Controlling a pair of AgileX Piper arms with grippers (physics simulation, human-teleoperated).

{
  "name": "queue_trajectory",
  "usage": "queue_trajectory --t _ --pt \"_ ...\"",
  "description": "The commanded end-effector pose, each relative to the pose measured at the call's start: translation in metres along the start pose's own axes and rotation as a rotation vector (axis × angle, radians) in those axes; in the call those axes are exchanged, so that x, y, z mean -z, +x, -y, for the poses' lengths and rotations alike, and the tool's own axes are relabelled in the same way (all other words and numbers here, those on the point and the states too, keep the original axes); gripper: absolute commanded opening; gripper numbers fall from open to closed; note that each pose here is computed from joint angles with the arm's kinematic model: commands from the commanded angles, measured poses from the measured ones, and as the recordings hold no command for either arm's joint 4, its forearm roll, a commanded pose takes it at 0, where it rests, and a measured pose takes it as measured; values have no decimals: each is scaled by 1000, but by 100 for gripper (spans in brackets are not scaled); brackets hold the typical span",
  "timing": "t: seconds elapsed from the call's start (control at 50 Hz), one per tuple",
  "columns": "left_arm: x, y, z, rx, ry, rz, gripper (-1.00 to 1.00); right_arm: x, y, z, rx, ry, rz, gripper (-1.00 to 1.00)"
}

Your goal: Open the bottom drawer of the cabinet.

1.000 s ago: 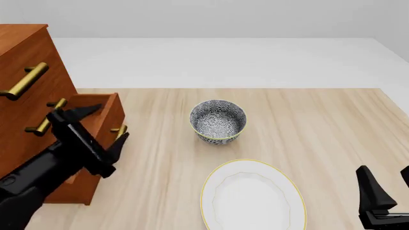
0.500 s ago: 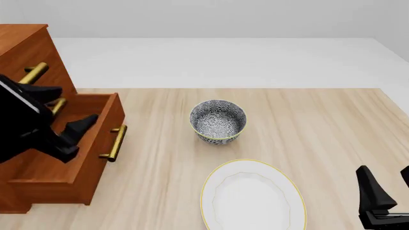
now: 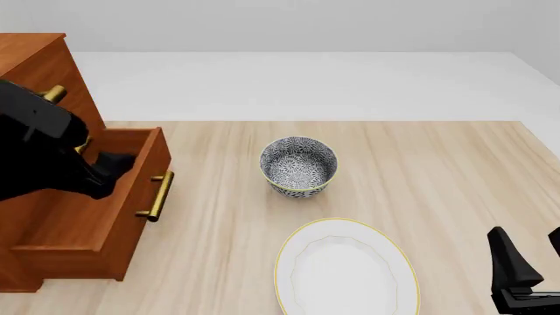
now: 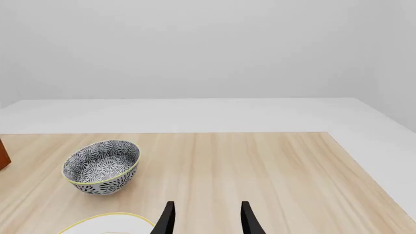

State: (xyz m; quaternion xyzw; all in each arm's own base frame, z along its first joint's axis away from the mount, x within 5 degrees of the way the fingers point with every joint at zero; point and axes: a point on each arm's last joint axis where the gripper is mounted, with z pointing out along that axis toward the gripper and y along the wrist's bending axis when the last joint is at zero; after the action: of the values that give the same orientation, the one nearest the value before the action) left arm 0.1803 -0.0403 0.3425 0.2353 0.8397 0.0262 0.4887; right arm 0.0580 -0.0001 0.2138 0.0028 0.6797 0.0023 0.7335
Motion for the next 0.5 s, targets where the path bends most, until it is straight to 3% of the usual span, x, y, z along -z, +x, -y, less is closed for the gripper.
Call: queue_trajectory --t 0.02,0.5 --pt "-21 -3 -4 94 9 -74 100 0 0 0 0 0 0 100" --pt "-37 16 -9 163 -18 -143 100 0 0 0 0 0 0 100"
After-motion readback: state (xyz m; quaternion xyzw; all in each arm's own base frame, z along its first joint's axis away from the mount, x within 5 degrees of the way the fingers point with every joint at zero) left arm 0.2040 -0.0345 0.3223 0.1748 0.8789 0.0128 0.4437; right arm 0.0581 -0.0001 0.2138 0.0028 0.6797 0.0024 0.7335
